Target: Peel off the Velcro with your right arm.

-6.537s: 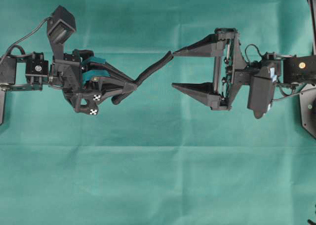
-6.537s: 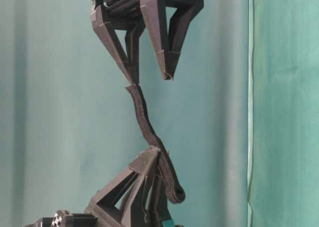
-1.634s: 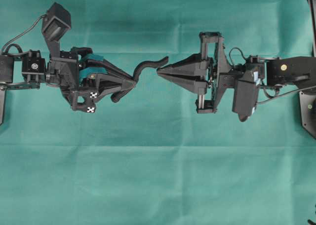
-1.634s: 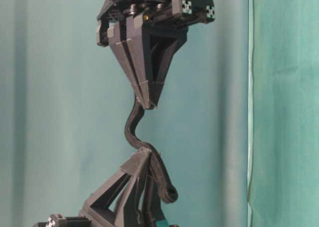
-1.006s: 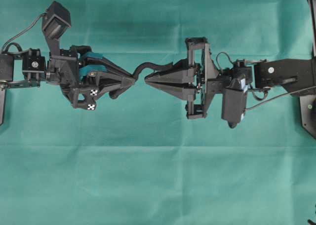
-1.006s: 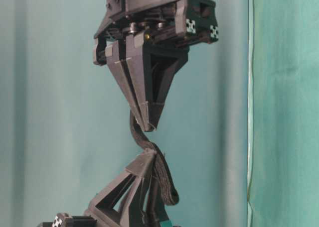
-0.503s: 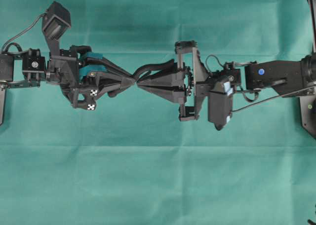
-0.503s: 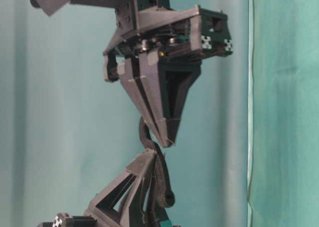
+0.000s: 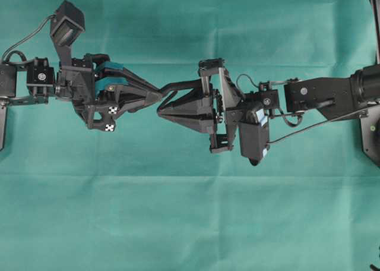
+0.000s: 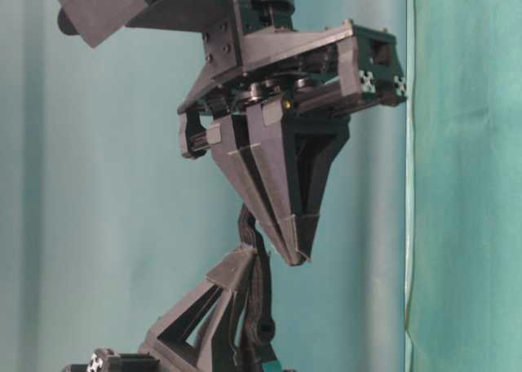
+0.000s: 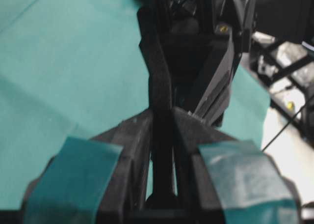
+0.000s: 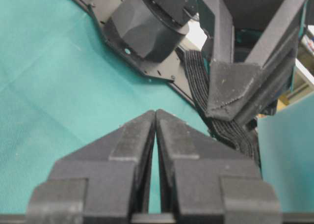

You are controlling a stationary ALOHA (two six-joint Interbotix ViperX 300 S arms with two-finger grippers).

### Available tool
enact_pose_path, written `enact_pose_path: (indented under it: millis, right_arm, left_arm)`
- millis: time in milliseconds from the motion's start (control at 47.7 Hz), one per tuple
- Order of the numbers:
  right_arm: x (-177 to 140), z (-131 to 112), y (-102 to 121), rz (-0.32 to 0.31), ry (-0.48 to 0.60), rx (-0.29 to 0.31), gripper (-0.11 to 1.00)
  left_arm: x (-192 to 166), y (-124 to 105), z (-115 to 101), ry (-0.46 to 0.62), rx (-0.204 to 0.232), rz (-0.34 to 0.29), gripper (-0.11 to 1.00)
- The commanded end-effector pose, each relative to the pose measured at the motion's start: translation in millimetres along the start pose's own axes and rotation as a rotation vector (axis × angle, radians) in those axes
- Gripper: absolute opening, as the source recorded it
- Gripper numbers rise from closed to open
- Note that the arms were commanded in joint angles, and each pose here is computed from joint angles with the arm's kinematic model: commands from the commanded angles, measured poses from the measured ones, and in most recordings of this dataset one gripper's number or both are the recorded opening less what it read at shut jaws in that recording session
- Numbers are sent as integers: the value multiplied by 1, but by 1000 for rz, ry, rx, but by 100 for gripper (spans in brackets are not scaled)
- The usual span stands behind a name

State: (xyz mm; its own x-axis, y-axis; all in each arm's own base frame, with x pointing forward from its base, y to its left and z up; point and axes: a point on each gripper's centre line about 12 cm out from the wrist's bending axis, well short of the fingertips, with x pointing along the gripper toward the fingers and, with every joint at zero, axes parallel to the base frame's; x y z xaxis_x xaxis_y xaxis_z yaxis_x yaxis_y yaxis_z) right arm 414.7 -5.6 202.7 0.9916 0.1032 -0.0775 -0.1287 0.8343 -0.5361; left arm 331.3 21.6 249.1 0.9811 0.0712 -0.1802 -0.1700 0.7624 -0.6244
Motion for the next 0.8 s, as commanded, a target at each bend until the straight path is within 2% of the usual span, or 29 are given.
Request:
enact_pose_path:
  millis: [0, 377, 775]
  right_arm:
    - [5, 13, -3, -5, -37, -9, -9]
    - [14, 18, 7, 33, -57, -35, -9]
    - [26, 19, 18, 57, -64, -36, -9]
  left_arm:
    - [0, -3, 10, -37, -1, -17, 10]
    - [-1, 2, 10, -39, -1, -3, 10]
    - [-1, 2, 11, -47, 2, -6, 10]
